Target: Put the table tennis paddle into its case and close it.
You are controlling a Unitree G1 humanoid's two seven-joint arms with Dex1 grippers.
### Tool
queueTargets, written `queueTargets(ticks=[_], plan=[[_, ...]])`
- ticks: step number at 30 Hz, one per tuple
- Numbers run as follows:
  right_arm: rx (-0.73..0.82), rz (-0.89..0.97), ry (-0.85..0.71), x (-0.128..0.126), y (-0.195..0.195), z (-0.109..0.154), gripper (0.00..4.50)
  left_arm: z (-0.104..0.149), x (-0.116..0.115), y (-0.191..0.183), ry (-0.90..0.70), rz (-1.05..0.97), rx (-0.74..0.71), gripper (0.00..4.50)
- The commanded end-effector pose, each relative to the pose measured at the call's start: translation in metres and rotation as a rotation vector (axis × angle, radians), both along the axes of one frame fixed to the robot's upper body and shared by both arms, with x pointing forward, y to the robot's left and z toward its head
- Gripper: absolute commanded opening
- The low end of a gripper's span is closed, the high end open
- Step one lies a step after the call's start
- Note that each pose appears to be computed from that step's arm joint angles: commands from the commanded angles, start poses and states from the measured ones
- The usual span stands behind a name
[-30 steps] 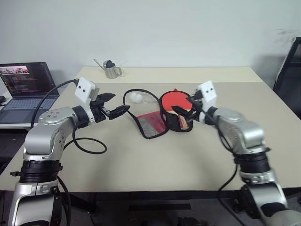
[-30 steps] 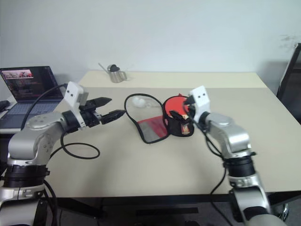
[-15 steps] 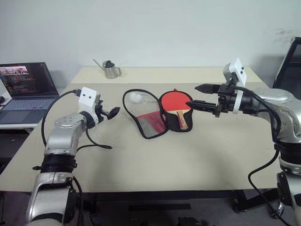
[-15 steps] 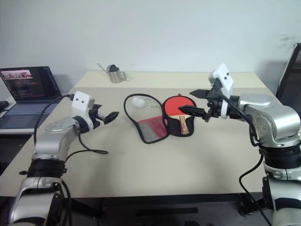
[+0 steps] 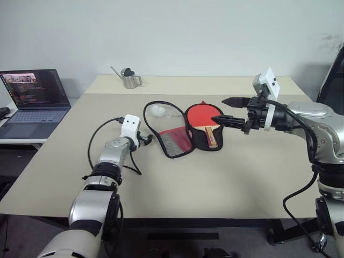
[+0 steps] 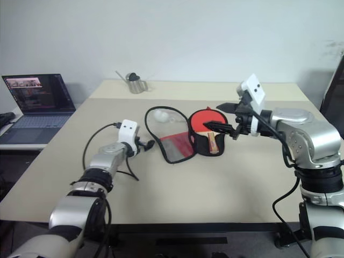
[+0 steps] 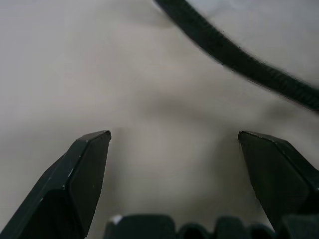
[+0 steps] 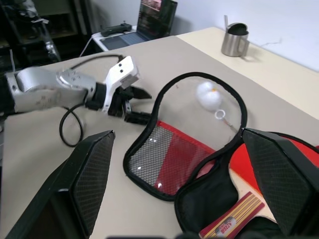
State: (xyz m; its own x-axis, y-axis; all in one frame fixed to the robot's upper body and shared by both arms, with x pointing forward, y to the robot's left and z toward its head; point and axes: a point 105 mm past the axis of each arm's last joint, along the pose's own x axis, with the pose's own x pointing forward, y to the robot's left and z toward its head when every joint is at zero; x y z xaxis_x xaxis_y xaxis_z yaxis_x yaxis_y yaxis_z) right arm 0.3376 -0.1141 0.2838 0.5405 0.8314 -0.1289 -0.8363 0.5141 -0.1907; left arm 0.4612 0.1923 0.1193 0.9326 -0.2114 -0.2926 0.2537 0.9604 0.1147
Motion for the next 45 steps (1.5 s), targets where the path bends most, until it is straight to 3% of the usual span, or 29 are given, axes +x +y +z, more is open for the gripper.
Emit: queueTargets(ticks=[1,3,8,14,17,24,29,33,38,45], plan=[[0.033,-0.008,-0.069,-0.005,-0.003,0.021,4.44,0.015,0.007,-0.021,-0.053,-0.045,-0.068,4.5],[0.033,-0.017,-0.073,-0.005,-0.005,0.021,4.44,0.02,0.009,-0.03,-0.069,-0.069,-0.087,4.5],[0.041,-0.044,-0.085,-0.006,-0.011,0.024,4.44,0.067,0.014,-0.073,-0.195,-0.227,-0.187,4.5],[0.05,-0.081,-0.084,-0.006,-0.021,0.025,4.44,0.141,0.006,-0.139,-0.354,-0.442,-0.287,4.5],[0.047,-0.113,-0.084,-0.004,-0.027,0.024,4.44,0.149,0.001,-0.167,-0.357,-0.499,-0.304,4.5],[0.042,-0.182,-0.065,0.002,-0.035,0.017,4.44,0.131,-0.005,-0.202,-0.325,-0.519,-0.303,4.5],[0.05,-0.236,-0.007,0.01,-0.04,0.003,4.44,0.154,-0.011,-0.188,-0.376,-0.618,-0.403,4.5],[0.068,-0.305,0.065,0.026,-0.045,-0.011,4.44,0.164,-0.02,-0.163,-0.397,-0.729,-0.399,4.5],[0.082,-0.386,0.167,0.056,-0.045,-0.037,4.44,0.16,-0.054,-0.112,-0.334,-0.882,-0.357,4.5],[0.129,-0.472,0.272,0.094,-0.036,-0.066,4.44,0.157,-0.088,-0.061,-0.264,-0.879,-0.306,4.5]])
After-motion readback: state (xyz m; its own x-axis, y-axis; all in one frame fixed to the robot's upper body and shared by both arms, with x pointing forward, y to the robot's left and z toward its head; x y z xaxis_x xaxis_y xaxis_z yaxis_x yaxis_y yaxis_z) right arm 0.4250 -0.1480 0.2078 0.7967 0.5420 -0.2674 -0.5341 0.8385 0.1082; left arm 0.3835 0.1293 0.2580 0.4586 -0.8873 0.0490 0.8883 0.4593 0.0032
